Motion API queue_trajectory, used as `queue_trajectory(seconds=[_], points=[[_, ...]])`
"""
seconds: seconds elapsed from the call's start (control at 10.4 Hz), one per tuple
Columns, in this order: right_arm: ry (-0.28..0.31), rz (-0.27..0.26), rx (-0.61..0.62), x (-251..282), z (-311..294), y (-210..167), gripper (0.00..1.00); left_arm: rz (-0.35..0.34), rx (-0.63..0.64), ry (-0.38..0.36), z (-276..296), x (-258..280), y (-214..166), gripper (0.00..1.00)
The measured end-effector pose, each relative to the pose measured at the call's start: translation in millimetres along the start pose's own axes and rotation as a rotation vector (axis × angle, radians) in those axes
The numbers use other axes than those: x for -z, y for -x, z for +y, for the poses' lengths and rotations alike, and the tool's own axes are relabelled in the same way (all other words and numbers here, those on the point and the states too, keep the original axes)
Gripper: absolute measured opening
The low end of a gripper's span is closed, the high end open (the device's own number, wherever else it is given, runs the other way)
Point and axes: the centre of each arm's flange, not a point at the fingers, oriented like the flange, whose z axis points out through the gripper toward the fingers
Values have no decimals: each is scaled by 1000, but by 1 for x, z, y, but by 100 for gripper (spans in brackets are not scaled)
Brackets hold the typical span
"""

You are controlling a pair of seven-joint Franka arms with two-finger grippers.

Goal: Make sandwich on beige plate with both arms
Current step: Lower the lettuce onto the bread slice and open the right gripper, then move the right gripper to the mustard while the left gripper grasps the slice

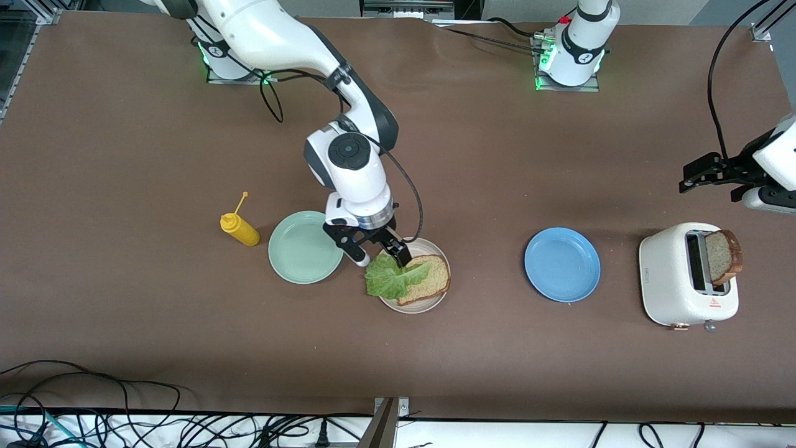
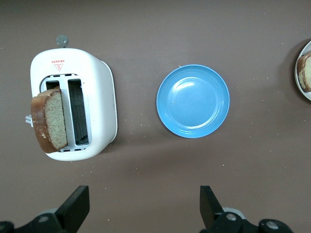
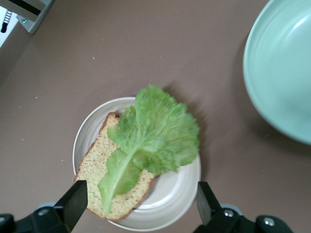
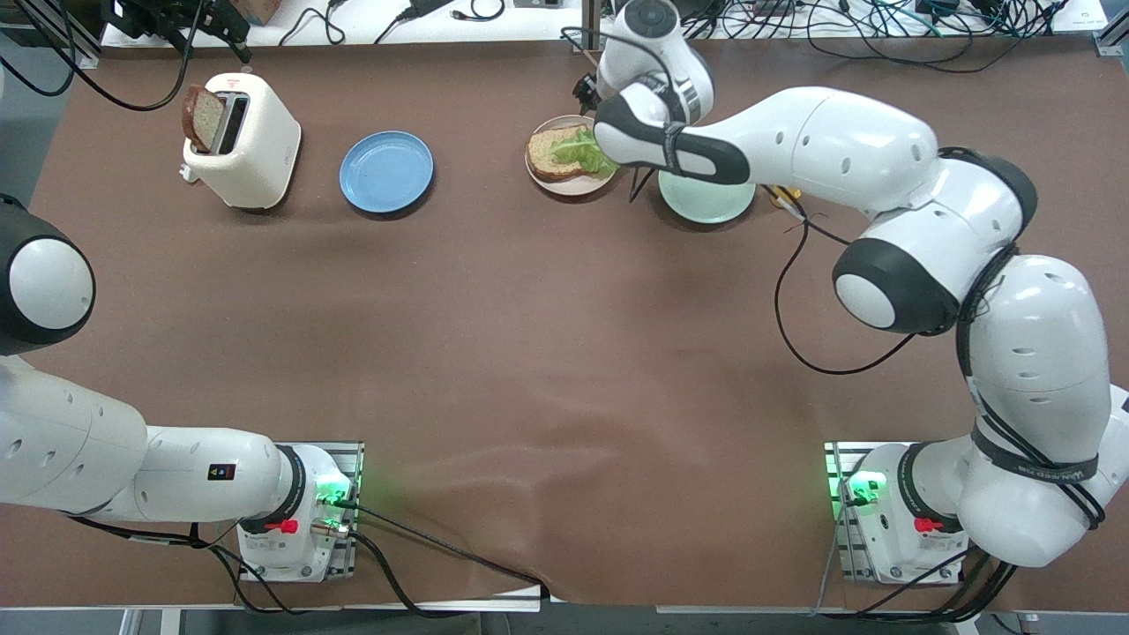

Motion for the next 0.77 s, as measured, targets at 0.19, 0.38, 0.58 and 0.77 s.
queue_trajectory(seconds=[0.19,0.38,0.58,0.77], points=[[76,-13,102,45,6,-24,100,-1,0,0,0,-1,0,100],[169,-44,263,91,21,-52,100,-1,1,0,-1,-1,0,100],[245,-63,423,130,42,-89,100,-1,2,0,-1,-1,0,100],[309,-95,631,159,75,-145,100,1,3,-11,-4,-3,-2,100]])
